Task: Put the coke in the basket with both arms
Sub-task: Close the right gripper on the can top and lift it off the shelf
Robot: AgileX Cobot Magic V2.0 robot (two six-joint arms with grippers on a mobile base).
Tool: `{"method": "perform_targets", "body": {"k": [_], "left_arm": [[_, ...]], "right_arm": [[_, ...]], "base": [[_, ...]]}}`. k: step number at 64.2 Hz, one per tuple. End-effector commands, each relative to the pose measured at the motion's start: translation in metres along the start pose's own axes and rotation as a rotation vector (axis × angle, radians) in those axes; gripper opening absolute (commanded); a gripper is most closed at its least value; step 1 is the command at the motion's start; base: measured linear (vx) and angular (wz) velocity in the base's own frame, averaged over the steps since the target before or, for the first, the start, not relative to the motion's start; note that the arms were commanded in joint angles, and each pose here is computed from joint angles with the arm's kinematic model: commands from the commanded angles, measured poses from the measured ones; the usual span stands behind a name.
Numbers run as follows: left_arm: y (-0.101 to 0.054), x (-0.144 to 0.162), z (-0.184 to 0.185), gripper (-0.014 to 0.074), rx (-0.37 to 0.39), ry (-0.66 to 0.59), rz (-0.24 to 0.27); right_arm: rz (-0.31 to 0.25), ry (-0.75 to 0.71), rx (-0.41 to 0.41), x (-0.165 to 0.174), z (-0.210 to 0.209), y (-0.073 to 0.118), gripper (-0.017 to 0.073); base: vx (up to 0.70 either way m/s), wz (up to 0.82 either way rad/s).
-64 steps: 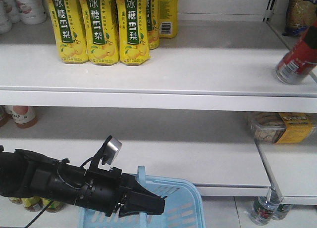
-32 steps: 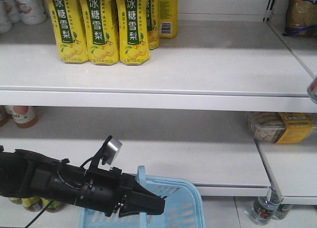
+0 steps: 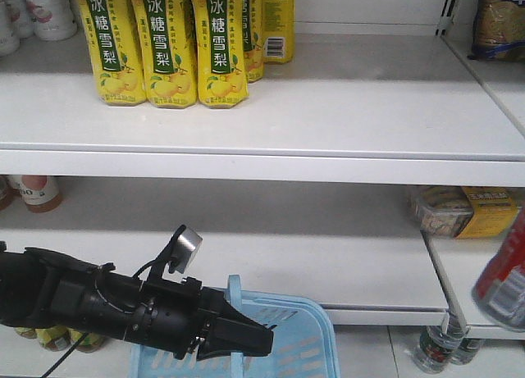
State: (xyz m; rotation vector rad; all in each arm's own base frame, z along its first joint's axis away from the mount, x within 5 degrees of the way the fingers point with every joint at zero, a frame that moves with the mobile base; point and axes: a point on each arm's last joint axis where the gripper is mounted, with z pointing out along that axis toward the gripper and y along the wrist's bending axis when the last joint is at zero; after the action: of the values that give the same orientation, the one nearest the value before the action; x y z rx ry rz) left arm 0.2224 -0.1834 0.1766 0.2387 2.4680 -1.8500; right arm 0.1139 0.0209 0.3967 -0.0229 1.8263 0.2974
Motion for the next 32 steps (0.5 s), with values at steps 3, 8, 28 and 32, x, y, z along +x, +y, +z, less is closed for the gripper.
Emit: {"method": "perform_targets", "body": {"k": [3,8,28,32], "left_arm": [[-0.028,-0.004,-0.005,-0.0006,0.153,-0.047,0.024],[-0.028,-0.004,-0.005,-0.0006,0.153,-0.047,0.024],[-0.028,-0.004,-0.005,-0.0006,0.153,-0.047,0.024],[-0.028,-0.004,-0.005,-0.0006,0.153,-0.047,0.024]], "right_arm": [[-0.005,-0.063,-0.186,-0.013,-0.007,0.019,-0.0005],[0.028,-0.042,-0.284,-0.011,-0.008,0.027,-0.0005],[0.071,0.188,-0.399,0.003,0.03,0.031,-0.0005],[0.082,0.223,-0.395,0.005,0.04,0.029,-0.0005]], "base": [[0.0,0.0],[0.0,0.0],[0.0,0.0],[0.0,0.0]]}}
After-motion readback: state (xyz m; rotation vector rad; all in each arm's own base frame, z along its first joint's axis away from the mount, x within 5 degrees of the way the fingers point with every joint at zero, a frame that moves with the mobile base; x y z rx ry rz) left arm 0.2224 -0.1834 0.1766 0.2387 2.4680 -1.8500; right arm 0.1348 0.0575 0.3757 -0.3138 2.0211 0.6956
